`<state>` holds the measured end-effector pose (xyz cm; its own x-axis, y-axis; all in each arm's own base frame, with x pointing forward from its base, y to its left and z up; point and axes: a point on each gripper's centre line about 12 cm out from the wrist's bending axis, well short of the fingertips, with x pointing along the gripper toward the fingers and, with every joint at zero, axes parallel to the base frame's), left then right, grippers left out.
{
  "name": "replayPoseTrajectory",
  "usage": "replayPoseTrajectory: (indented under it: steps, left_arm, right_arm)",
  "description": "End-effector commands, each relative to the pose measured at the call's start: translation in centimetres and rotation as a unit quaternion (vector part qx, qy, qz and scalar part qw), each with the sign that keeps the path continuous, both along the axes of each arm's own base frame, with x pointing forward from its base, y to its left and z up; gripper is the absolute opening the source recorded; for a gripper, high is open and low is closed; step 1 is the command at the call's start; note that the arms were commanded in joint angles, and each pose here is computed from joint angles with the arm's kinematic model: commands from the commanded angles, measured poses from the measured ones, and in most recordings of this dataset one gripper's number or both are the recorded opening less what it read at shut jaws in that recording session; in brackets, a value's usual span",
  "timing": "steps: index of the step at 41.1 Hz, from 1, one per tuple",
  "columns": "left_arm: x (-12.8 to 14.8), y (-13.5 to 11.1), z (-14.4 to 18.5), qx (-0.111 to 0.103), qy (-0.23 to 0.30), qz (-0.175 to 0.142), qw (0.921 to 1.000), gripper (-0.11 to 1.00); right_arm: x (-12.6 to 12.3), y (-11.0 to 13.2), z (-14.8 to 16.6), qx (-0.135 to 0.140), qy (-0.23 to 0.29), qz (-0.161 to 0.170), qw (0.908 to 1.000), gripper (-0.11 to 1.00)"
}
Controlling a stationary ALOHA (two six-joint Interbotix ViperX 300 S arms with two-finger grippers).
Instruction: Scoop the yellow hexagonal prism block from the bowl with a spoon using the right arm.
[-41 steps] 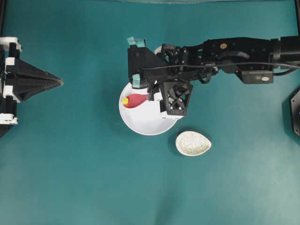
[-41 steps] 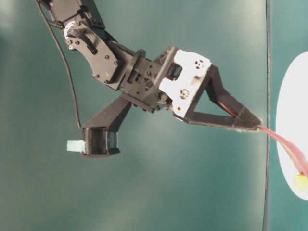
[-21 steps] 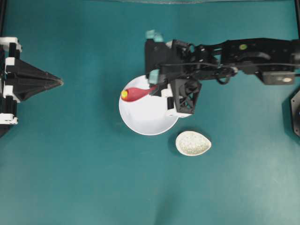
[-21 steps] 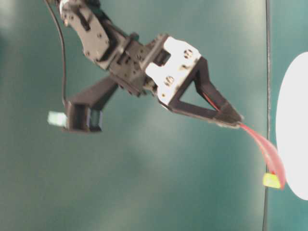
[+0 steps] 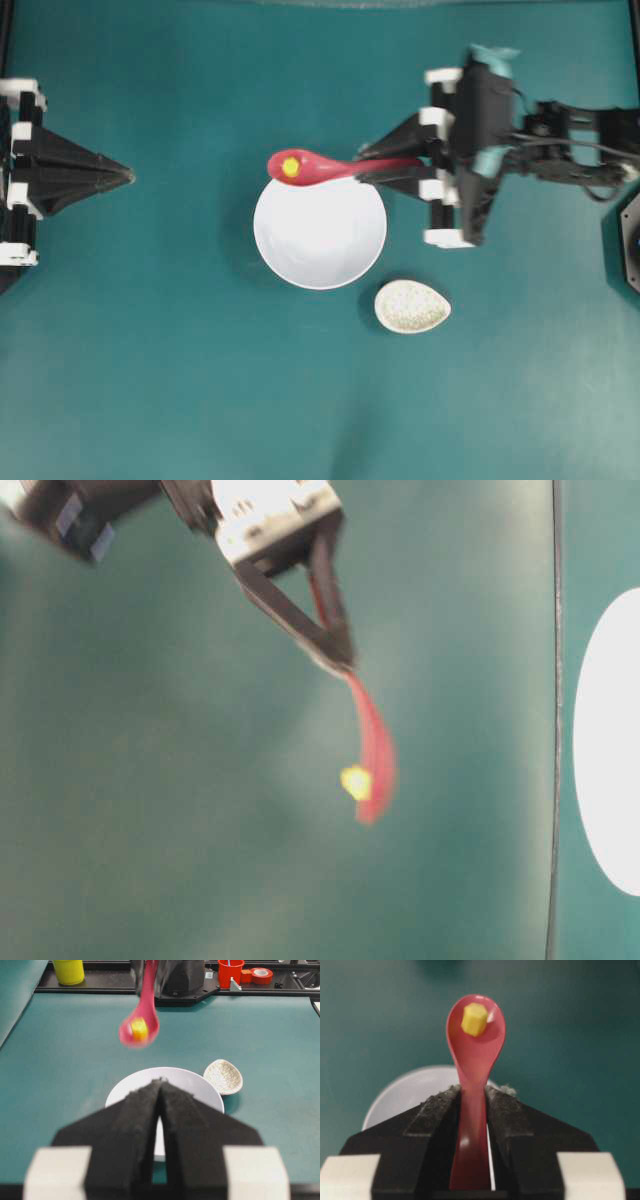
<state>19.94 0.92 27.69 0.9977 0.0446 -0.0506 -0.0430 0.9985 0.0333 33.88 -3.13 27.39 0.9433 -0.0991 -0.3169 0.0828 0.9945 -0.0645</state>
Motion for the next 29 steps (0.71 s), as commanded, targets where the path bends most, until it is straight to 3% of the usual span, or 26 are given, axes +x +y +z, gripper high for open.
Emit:
replayPoseTrajectory:
  steps: [1, 29]
  left_arm:
    - [0.21, 0.03, 0.45, 0.002, -0.005, 0.000, 1.0000, -0.01]
    - [0.18, 0.03, 0.26, 0.002, -0.002, 0.000, 1.0000, -0.01]
  right_arm:
    - [-1.04, 0.22, 2.03, -0.002, -0.047, -0.002, 0.9989, 0.23]
    - [-1.41, 0.45, 1.85, 0.002, -0.039, 0.001, 0.9992, 0.23]
